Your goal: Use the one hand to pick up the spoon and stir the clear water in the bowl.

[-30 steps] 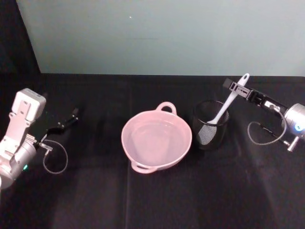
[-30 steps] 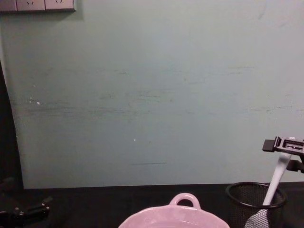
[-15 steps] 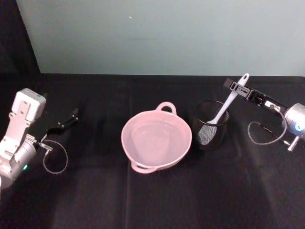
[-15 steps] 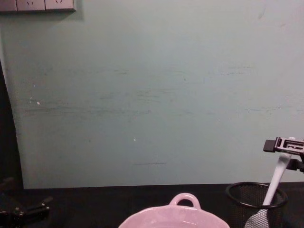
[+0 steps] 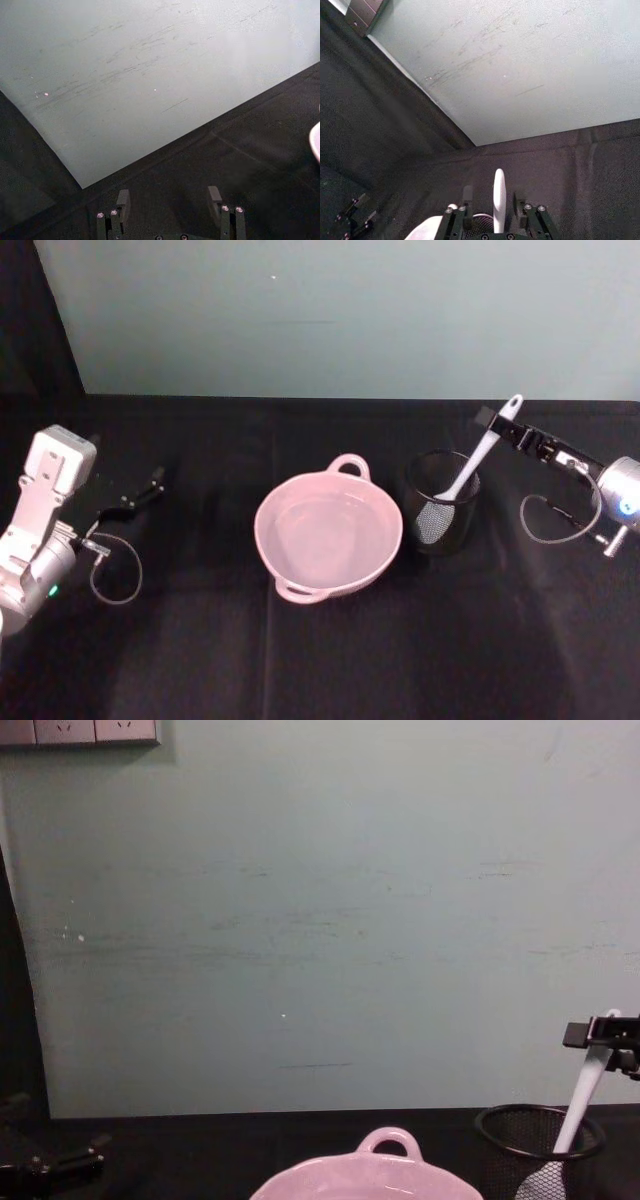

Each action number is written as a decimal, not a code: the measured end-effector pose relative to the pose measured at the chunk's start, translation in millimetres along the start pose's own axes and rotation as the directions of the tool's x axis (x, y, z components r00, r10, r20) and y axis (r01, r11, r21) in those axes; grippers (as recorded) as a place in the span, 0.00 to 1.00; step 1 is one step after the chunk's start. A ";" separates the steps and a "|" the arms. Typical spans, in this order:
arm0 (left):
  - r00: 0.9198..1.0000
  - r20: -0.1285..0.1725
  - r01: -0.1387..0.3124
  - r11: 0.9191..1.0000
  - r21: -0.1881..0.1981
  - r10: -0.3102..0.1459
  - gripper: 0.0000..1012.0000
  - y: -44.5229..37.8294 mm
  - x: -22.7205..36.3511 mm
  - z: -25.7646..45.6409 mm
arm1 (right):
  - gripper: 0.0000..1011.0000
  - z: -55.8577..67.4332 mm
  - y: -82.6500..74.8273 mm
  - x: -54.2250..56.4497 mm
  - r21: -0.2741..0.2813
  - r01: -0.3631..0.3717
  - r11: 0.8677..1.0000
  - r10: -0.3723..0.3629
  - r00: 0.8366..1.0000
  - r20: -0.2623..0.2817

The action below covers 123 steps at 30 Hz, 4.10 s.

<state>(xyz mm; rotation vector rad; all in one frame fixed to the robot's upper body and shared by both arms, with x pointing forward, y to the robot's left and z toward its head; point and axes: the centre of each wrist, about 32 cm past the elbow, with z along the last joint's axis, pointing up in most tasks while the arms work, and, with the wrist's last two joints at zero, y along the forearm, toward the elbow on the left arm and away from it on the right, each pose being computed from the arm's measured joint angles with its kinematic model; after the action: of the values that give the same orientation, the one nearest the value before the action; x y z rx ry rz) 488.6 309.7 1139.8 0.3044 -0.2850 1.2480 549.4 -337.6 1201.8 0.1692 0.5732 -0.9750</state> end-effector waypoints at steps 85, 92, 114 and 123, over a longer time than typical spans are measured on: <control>1.000 0.000 0.000 1.000 0.000 0.000 1.00 0.0 0.0 0.0 | 0.11 -9.9 55.8 -81.6 -0.192 -0.462 0.866 0.475 0.638 0.606; 1.000 0.000 0.000 1.000 0.000 0.000 1.00 0.0 0.0 0.0 | 0.11 -26.3 62.2 -89.0 -0.231 -0.498 0.836 0.533 0.635 0.559; 1.000 0.000 0.000 1.000 0.000 0.000 1.00 0.0 0.0 0.0 | 0.11 -47.7 95.5 -70.4 -0.063 -0.394 0.917 0.326 0.648 0.689; 1.000 0.000 0.000 1.000 0.000 0.000 1.00 0.0 0.0 0.0 | 0.11 -31.3 60.1 -65.8 -0.090 -0.402 0.911 0.340 0.610 0.715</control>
<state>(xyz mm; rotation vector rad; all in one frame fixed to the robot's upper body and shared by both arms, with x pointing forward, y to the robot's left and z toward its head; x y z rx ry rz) 488.6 309.6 1139.8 0.3044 -0.2850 1.2479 558.5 -243.6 1203.4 -0.0375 -0.2433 -0.5720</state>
